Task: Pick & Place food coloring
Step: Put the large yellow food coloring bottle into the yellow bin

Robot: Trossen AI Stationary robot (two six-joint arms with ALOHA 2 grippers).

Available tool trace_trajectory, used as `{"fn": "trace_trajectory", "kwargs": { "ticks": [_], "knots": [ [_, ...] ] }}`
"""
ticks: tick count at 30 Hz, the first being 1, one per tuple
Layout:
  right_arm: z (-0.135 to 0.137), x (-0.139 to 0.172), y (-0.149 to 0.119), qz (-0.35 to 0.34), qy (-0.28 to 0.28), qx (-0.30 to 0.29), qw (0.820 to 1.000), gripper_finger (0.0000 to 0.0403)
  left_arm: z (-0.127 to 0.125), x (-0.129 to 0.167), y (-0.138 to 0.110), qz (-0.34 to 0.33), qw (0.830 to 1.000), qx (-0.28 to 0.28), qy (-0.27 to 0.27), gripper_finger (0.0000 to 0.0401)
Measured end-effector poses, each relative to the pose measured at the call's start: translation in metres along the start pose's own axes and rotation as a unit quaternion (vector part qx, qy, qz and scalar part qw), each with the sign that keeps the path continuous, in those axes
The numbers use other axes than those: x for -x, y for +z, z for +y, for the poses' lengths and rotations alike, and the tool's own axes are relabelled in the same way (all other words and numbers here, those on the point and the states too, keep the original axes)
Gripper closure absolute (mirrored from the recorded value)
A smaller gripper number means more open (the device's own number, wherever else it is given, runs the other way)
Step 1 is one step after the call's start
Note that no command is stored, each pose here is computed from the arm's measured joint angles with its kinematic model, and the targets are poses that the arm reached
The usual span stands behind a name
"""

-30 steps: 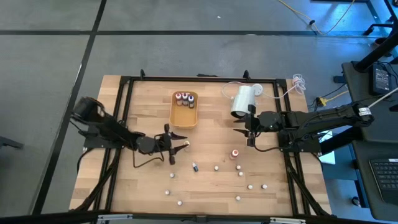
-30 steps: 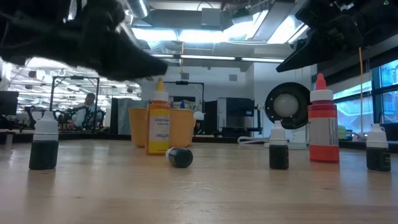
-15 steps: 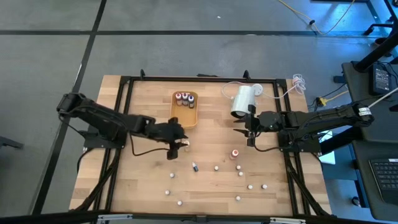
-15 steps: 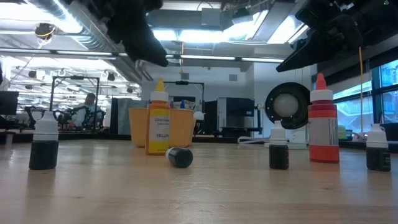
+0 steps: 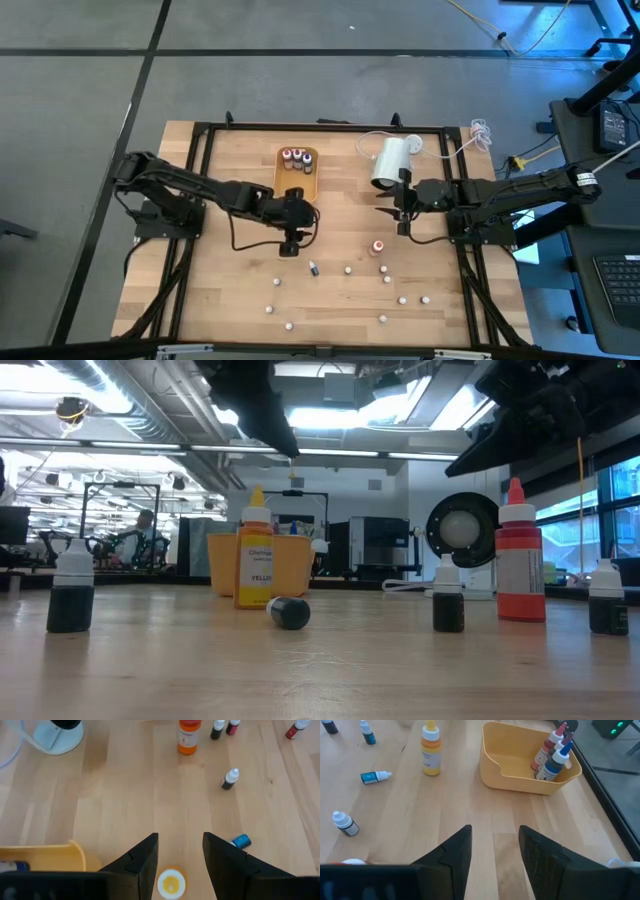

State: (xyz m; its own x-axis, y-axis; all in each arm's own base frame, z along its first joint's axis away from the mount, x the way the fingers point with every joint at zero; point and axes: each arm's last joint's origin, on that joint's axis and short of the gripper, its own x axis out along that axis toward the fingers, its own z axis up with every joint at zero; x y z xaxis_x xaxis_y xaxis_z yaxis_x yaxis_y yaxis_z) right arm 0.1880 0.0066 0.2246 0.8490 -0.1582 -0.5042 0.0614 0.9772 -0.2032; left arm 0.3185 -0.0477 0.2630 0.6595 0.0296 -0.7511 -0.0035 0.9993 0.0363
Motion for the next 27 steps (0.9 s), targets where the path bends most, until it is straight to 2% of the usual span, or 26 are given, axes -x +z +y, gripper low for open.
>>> {"fn": "trace_trajectory", "kwargs": {
  "ticks": [6, 10, 16, 23, 27],
  "knots": [
    [0.000, 0.000, 0.000, 0.002, 0.000, 0.000, 1.000, 0.0237, 0.000, -0.005, -0.002, 0.011, 1.000, 0.010, -0.008, 0.0242],
    [0.000, 0.000, 0.000, 0.002, 0.000, 0.000, 1.000, 0.0237, 0.004, -0.005, -0.002, 0.018, 0.998, 0.035, -0.043, 0.0203],
    [0.000, 0.000, 0.000, 0.002, 0.000, 0.000, 1.000, 0.0237, 0.013, -0.005, -0.003, 0.026, 0.998, 0.043, -0.032, 0.0145],
    [0.000, 0.000, -0.001, 0.003, 0.000, 0.000, 1.000, 0.0237, 0.014, -0.004, -0.003, 0.027, 0.998, 0.057, -0.023, 0.0142],
    [0.000, 0.000, -0.001, 0.003, 0.000, 0.001, 1.000, 0.0237, 0.015, -0.011, -0.008, 0.051, 0.997, 0.064, -0.010, 0.0143]
  ]
}}
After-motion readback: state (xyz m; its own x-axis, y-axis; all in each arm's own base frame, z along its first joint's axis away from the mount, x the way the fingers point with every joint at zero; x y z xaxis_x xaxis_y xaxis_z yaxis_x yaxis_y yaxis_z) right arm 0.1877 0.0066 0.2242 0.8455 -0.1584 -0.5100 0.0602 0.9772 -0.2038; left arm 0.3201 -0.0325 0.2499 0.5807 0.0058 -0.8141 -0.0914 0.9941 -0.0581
